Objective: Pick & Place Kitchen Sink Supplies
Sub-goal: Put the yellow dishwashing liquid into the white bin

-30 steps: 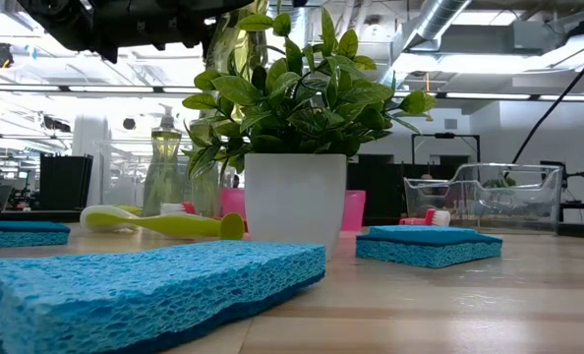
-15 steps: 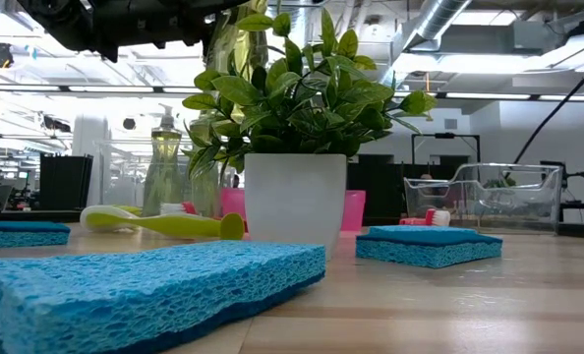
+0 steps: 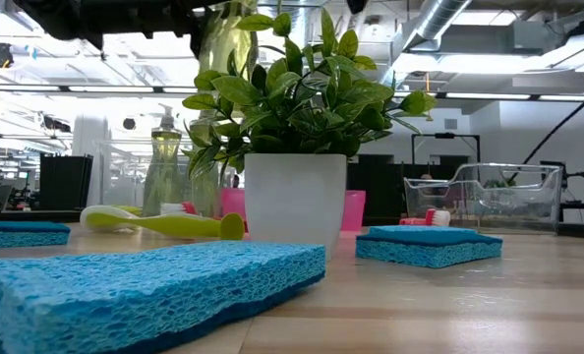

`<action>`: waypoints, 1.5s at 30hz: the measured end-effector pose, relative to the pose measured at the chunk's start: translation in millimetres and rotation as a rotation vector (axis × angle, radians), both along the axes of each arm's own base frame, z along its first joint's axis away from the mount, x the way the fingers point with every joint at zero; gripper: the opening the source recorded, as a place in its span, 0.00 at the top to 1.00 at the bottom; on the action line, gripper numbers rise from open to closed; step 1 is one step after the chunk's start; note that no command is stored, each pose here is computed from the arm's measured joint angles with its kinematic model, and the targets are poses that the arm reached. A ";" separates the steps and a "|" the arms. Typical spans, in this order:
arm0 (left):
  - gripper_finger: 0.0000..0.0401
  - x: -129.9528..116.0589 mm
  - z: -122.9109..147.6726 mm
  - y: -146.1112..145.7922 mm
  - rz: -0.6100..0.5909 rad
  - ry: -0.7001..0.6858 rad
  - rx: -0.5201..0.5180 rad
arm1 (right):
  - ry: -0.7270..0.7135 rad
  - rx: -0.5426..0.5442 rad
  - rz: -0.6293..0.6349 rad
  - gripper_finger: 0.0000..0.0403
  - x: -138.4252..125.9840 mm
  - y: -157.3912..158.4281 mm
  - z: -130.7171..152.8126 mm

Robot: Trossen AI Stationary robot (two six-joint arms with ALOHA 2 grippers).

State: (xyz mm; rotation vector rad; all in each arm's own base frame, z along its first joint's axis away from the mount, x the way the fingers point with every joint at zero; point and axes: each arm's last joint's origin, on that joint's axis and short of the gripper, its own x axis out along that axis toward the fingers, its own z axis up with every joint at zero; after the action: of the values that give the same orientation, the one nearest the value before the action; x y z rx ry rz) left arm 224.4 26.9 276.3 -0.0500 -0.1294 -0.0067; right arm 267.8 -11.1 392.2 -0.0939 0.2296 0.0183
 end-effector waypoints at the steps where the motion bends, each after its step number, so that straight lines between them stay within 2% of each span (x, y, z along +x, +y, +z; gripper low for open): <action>1: 0.42 -3.8 2.0 -0.1 0.016 0.005 -0.003 | -0.002 0.002 -0.002 0.56 -3.6 0.1 -4.5; 11: 0.45 -53.4 7.1 -0.2 0.253 -0.070 -0.003 | -0.145 0.098 -0.014 0.55 -44.4 3.1 -58.3; 17: 0.45 -76.5 2.5 5.3 0.577 -0.088 0.072 | -0.245 0.109 0.009 0.56 -61.7 7.6 -83.6; 23: 0.45 -84.2 -0.3 11.4 0.876 -0.026 0.119 | -0.292 0.105 0.014 0.55 -69.2 8.3 -85.2; 32: 0.45 -87.5 0.1 16.3 1.023 0.014 0.150 | -0.293 0.097 0.016 0.56 -69.3 8.6 -85.1; 39: 0.44 -92.5 -0.6 33.9 1.153 0.025 0.150 | -0.293 0.097 0.016 0.55 -69.3 8.6 -85.1; 45: 0.44 -85.5 -9.8 52.8 1.135 0.047 0.124 | -0.293 0.094 0.017 0.54 -69.3 8.6 -85.0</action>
State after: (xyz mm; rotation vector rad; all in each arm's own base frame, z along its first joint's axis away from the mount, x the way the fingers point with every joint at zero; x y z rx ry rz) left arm 138.8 79.7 266.5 0.1522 -0.0961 1.1186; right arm 198.5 -2.5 307.2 -0.0044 -0.0654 0.0316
